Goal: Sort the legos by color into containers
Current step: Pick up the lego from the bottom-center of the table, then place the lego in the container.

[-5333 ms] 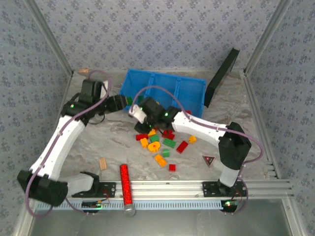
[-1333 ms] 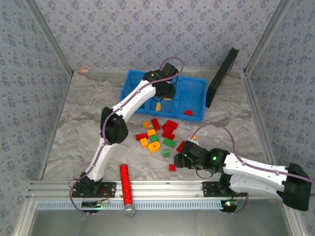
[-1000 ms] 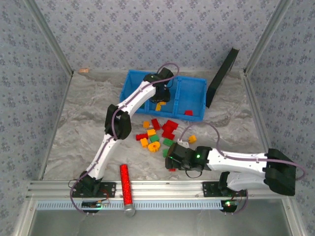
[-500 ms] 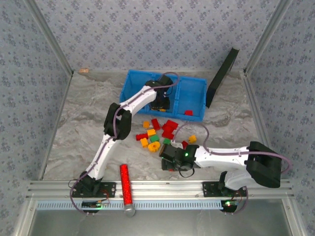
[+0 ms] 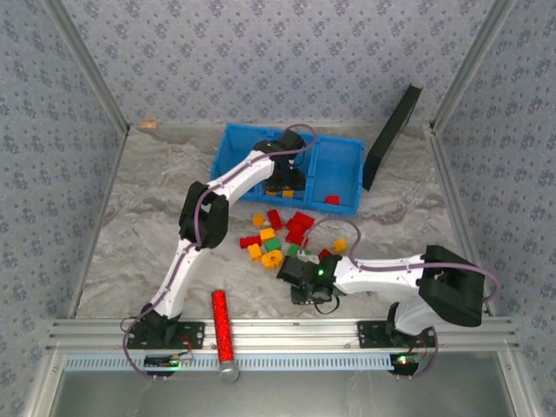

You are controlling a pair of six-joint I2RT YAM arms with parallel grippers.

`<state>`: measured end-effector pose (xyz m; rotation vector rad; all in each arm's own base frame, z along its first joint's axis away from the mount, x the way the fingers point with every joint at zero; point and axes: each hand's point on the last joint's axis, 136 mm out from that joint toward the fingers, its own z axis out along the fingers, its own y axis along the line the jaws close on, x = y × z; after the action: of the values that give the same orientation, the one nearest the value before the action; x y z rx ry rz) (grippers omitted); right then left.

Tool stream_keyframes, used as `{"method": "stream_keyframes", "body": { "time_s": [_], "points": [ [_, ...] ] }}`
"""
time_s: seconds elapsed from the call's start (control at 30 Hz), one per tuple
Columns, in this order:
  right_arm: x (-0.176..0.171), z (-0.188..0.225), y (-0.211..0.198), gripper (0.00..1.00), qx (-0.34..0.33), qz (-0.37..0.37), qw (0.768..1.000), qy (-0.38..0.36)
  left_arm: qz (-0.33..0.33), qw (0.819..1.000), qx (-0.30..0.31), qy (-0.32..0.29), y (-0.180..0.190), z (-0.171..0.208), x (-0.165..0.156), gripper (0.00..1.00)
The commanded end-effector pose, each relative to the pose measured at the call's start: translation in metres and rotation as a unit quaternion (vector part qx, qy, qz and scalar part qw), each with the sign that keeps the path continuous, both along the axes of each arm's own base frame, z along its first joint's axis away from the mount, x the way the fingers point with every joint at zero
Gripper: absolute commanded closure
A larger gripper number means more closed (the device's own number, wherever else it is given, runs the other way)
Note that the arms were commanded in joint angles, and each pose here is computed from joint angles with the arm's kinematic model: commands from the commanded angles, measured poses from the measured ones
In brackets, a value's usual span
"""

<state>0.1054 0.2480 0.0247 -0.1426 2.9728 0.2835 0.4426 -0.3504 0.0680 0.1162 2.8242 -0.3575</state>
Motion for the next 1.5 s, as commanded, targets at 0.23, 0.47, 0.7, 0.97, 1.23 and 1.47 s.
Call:
{"method": "stream_keyframes", "body": {
  "time_s": [0.23,0.47,0.7,0.97,1.23,1.47],
  "points": [
    [0.025,0.05,-0.052,0.72,0.009,-0.02,0.999,-0.041,-0.003,0.994,-0.062,-0.092,0.003,0.111,0.02,0.35],
    [0.093,0.106,-0.097,0.72,0.017,-0.035,0.993,-0.115,-0.022,0.992,-0.07,-0.098,0.012,0.139,-0.006,0.34],
    [0.188,0.156,-0.111,0.72,0.015,-0.023,0.98,-0.198,-0.028,0.996,-0.03,-0.084,0.045,0.134,-0.072,0.32],
    [0.275,0.166,-0.098,0.71,0.015,-0.011,0.971,-0.238,-0.052,0.998,0.014,-0.019,0.057,0.096,-0.175,0.31],
    [0.335,0.134,-0.097,0.72,0.003,-0.021,0.971,-0.237,-0.078,0.997,0.001,0.023,0.031,0.056,-0.246,0.31],
    [0.368,0.104,-0.096,0.72,-0.009,-0.022,0.976,-0.218,-0.1,0.994,0.009,0.042,0.016,0.036,-0.269,0.3]
  ]
}}
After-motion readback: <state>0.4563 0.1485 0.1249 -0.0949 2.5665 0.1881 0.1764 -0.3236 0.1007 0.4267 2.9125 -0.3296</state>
